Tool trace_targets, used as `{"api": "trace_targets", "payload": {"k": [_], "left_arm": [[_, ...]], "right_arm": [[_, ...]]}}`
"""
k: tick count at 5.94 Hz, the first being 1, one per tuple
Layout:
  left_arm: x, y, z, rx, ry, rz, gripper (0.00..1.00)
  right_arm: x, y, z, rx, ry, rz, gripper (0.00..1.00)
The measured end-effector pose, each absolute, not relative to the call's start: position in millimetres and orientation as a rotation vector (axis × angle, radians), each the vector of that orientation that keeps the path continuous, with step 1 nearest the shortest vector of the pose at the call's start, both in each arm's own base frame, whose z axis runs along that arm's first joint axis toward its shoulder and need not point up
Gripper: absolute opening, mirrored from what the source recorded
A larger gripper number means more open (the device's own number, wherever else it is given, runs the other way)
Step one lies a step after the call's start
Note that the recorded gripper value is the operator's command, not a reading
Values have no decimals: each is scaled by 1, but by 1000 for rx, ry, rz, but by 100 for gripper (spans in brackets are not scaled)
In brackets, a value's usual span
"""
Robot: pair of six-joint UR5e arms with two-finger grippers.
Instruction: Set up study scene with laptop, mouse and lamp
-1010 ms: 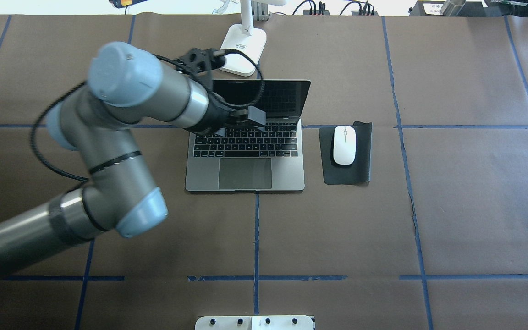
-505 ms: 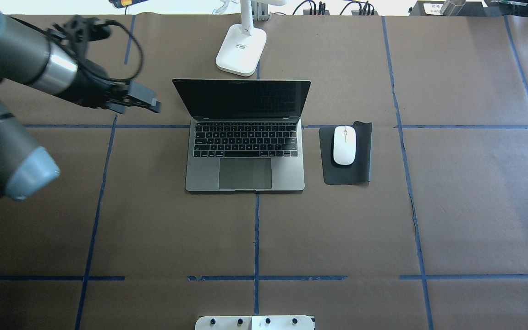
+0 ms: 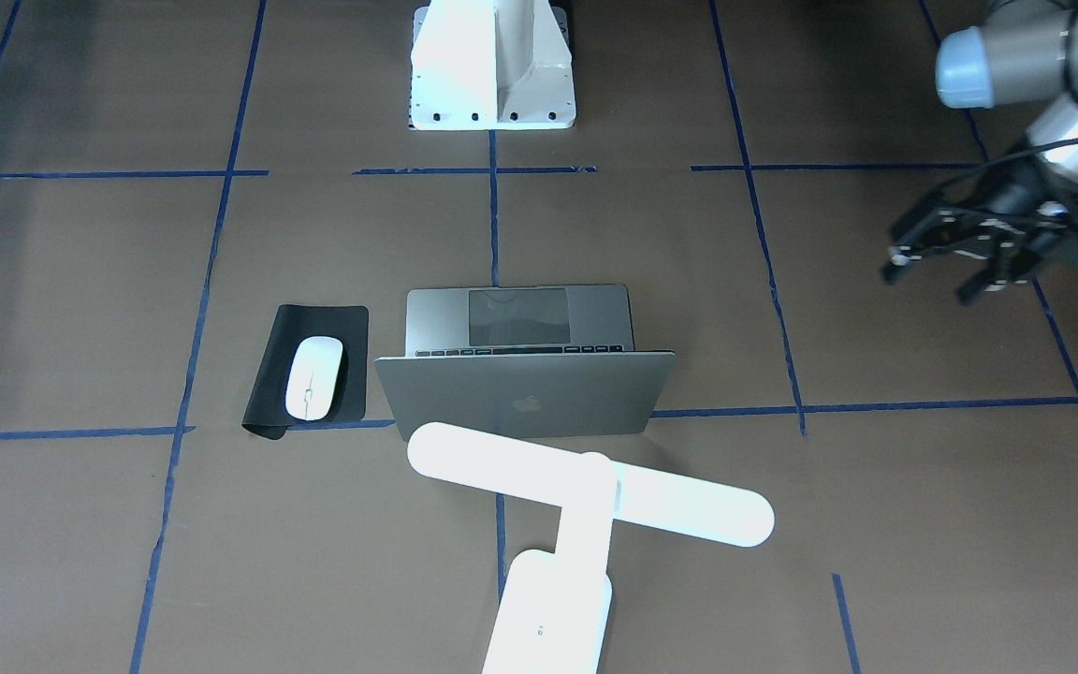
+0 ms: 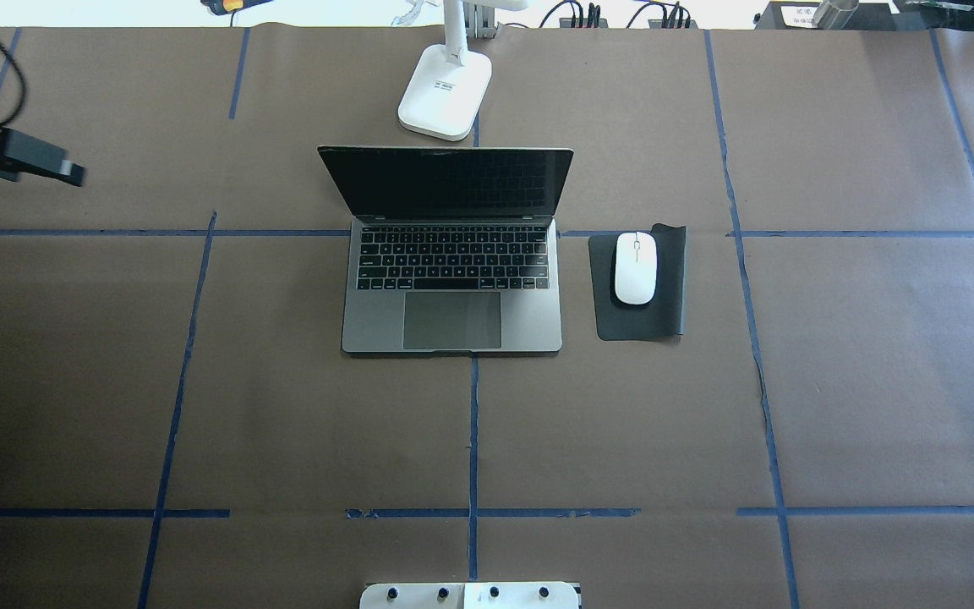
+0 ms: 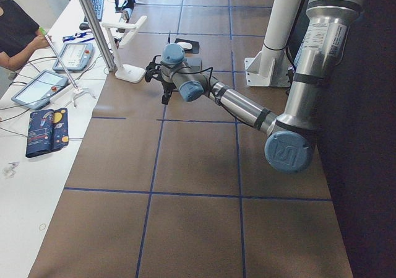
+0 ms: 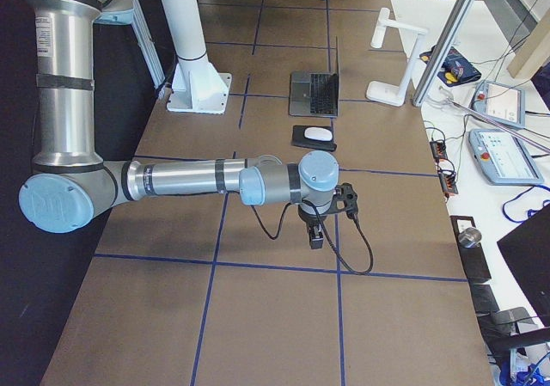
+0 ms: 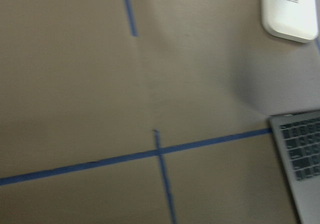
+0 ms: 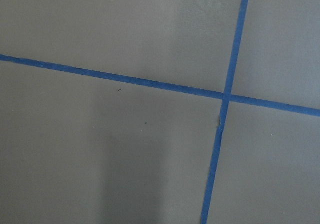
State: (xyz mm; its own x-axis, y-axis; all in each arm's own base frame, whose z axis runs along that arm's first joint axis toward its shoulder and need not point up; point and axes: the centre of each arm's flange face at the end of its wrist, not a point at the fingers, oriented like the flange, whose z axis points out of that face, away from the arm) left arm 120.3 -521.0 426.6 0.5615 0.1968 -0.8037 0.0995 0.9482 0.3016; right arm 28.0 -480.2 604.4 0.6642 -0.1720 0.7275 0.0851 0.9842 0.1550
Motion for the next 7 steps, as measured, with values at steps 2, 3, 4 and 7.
{"api": "trace_targets", "payload": {"k": [2,3,4,7], "left_arm": [[20,-501,526,337,866,176,99],[-16,-494,570,308,826,217,99],[-37,-488,597,263,809,244,99],[-53,-476,619,87,810,190,100]], "right_arm": [[28,-478,611,97,-831,-140,100],[33,-477,615,94,-828,-128,100],[42,-477,617,100,-826,-108,100],[50,-458,616,102,-837,-115,100]]}}
